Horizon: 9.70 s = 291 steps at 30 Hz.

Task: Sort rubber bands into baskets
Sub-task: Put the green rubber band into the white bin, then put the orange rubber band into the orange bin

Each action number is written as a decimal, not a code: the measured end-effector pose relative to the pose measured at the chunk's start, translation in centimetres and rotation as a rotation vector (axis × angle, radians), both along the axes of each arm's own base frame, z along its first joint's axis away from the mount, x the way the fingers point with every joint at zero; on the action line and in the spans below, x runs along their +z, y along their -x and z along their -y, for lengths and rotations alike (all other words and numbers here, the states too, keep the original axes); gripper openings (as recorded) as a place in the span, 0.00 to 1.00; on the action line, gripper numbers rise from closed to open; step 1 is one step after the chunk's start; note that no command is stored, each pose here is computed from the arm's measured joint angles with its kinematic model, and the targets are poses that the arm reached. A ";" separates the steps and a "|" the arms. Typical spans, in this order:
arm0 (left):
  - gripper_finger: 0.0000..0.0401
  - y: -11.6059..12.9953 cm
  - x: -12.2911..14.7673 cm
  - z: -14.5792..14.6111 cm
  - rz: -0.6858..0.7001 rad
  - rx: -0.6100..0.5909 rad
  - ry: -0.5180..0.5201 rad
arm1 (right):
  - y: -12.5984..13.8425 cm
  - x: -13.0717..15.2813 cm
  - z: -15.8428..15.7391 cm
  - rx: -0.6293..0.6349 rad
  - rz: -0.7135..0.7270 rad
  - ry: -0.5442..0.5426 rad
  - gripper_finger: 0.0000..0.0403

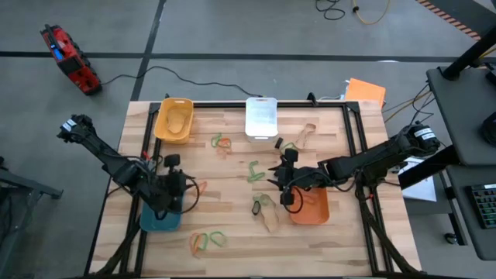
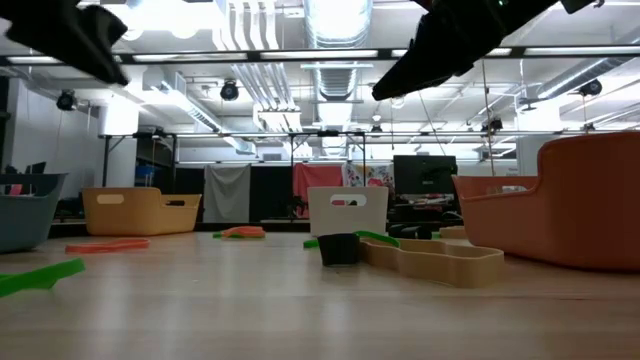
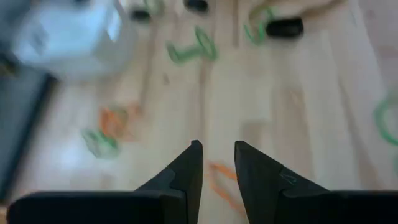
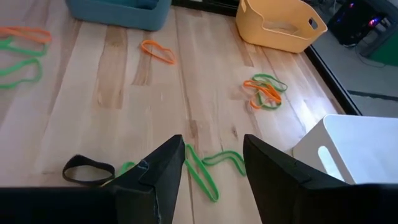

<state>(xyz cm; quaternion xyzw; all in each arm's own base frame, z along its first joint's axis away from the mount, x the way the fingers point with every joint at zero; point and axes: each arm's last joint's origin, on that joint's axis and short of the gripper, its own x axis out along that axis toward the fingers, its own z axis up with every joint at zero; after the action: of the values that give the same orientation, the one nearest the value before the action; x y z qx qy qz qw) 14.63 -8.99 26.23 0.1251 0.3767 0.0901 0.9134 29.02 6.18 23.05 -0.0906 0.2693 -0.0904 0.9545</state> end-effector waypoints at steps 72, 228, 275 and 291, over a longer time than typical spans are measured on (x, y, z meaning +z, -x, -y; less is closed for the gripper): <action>0.19 -1.7 -3.3 -8.8 0.264 -0.011 -0.104 | -11.5 -7.1 10.3 0.088 -0.608 0.046 0.34; 0.31 -8.8 -11.1 -5.8 -0.531 0.540 0.359 | -5.0 3.3 1.5 0.236 -0.437 -0.187 0.34; 0.00 -10.1 -6.5 -4.1 -0.281 0.093 0.079 | -5.4 3.0 1.4 0.267 -0.386 -0.160 0.33; 0.00 -8.1 -1.8 -4.0 0.405 -0.144 0.053 | -5.4 -2.6 1.9 0.178 0.206 -0.077 0.33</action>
<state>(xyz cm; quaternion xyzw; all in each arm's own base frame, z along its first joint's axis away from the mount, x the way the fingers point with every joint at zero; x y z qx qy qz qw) 22.73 -4.97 24.47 0.1070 0.1779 0.0378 0.9775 34.39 4.28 20.43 -0.0674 0.1640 -0.0039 0.9841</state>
